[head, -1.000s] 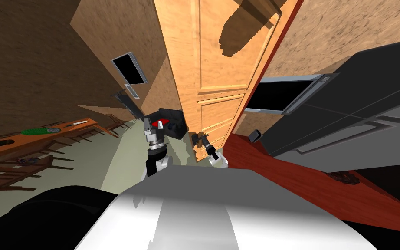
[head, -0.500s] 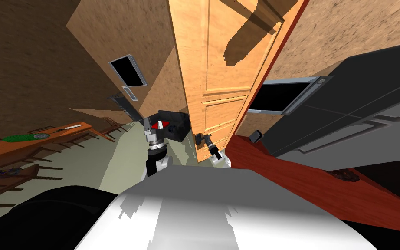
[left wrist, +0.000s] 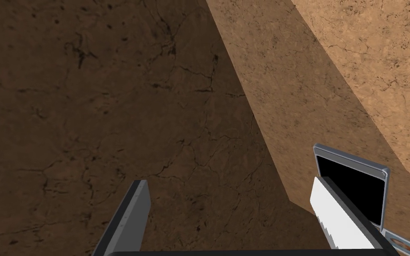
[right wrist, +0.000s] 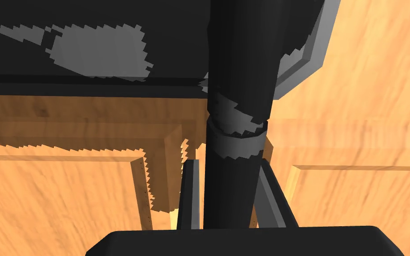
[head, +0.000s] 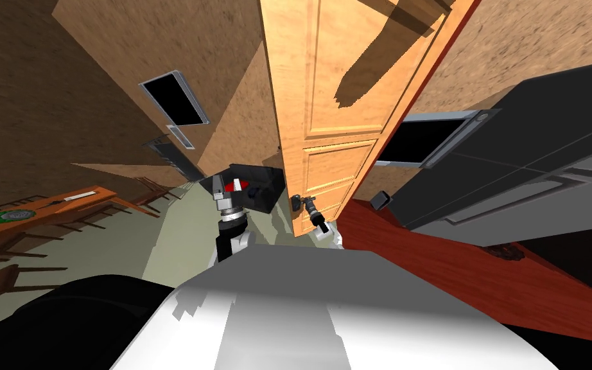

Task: Push the door open

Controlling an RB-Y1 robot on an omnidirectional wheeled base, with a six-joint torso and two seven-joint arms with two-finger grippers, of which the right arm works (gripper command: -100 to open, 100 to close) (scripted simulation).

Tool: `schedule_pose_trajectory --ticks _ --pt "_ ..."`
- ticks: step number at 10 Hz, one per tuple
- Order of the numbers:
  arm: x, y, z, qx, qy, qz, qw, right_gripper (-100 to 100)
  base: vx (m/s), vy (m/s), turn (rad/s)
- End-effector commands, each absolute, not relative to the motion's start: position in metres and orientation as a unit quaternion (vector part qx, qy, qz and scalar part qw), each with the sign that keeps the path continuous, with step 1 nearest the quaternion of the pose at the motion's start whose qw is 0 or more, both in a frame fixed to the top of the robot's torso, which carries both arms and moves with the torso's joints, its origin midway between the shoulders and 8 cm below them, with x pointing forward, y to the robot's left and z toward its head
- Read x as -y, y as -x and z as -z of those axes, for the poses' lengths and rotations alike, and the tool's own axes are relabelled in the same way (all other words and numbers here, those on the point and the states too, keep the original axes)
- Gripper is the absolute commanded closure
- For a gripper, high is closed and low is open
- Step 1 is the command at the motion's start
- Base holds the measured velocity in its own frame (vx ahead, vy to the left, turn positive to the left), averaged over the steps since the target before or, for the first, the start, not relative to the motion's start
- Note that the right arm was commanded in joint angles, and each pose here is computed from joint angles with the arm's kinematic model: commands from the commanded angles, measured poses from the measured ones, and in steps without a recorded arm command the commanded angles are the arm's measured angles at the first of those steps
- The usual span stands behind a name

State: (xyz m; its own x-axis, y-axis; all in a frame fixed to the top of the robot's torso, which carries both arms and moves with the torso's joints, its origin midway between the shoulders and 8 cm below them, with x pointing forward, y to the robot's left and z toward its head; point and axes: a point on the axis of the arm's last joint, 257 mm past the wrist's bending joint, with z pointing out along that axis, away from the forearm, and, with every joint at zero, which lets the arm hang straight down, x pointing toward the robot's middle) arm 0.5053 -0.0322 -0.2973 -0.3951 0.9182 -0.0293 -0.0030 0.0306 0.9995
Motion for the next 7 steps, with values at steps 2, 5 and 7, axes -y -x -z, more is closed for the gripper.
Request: schedule_pose_trajectory --ticks 2,5,7 --pt "0.034 -0.507 0.297 -0.594 -0.389 -0.582 0.396 100 0.080 0.080 -0.049" --pt "0.070 -0.517 0.300 -0.594 -0.395 -0.563 0.418 100 0.103 0.168 -0.086" --pt "0.085 -0.523 0.300 -0.588 -0.402 -0.557 0.427 100 0.155 0.211 -0.094"
